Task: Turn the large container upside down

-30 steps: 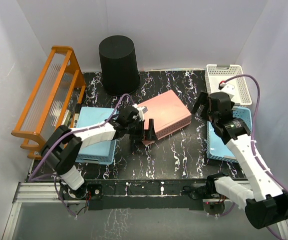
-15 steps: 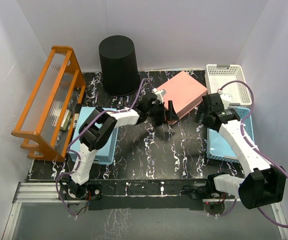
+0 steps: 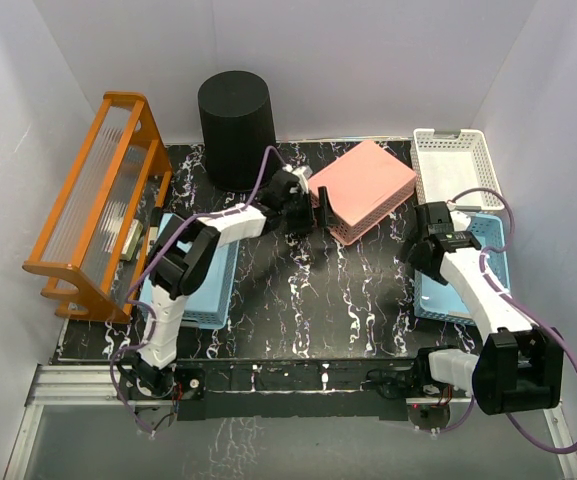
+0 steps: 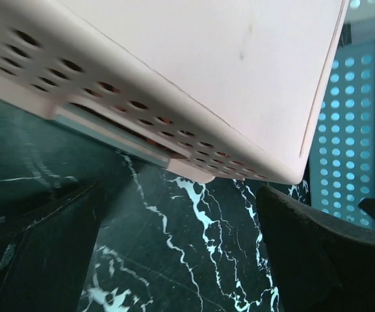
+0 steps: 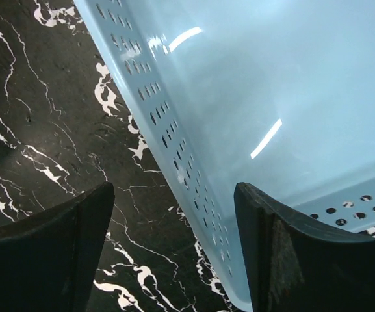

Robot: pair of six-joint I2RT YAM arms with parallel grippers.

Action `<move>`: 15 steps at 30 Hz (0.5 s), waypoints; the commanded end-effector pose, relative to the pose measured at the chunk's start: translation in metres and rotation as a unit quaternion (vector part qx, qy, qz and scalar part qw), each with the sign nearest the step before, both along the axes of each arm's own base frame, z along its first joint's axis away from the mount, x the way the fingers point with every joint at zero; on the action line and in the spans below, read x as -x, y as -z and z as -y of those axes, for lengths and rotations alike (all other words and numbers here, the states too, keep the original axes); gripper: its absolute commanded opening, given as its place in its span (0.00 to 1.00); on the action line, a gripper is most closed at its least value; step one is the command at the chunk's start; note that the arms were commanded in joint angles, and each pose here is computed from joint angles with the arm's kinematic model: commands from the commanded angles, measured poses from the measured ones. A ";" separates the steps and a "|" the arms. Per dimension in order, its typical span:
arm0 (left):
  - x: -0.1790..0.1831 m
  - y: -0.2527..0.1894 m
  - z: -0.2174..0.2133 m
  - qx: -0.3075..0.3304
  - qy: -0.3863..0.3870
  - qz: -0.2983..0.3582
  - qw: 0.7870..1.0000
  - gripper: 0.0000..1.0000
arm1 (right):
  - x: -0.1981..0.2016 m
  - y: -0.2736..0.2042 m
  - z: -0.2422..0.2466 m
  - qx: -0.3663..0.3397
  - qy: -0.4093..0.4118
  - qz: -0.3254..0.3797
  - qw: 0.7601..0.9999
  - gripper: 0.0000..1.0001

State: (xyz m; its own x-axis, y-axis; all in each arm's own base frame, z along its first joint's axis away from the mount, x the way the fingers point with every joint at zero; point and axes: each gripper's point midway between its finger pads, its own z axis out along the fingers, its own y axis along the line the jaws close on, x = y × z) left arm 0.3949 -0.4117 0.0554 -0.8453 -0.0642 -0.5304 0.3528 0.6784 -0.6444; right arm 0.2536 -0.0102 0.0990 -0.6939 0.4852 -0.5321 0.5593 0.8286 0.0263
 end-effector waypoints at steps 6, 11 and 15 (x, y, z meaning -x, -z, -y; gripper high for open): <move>0.016 -0.114 -0.010 0.023 0.020 0.079 0.996 0.99 | -0.016 -0.003 -0.015 -0.057 0.005 0.055 0.997 0.14; 0.041 -0.177 -0.022 0.037 0.034 0.108 0.993 0.99 | -0.020 -0.055 -0.039 -0.093 -0.086 0.105 0.986 0.00; 0.061 -0.222 -0.050 0.032 0.016 0.156 0.987 0.99 | -0.007 -0.092 -0.066 -0.153 -0.142 0.139 0.968 0.00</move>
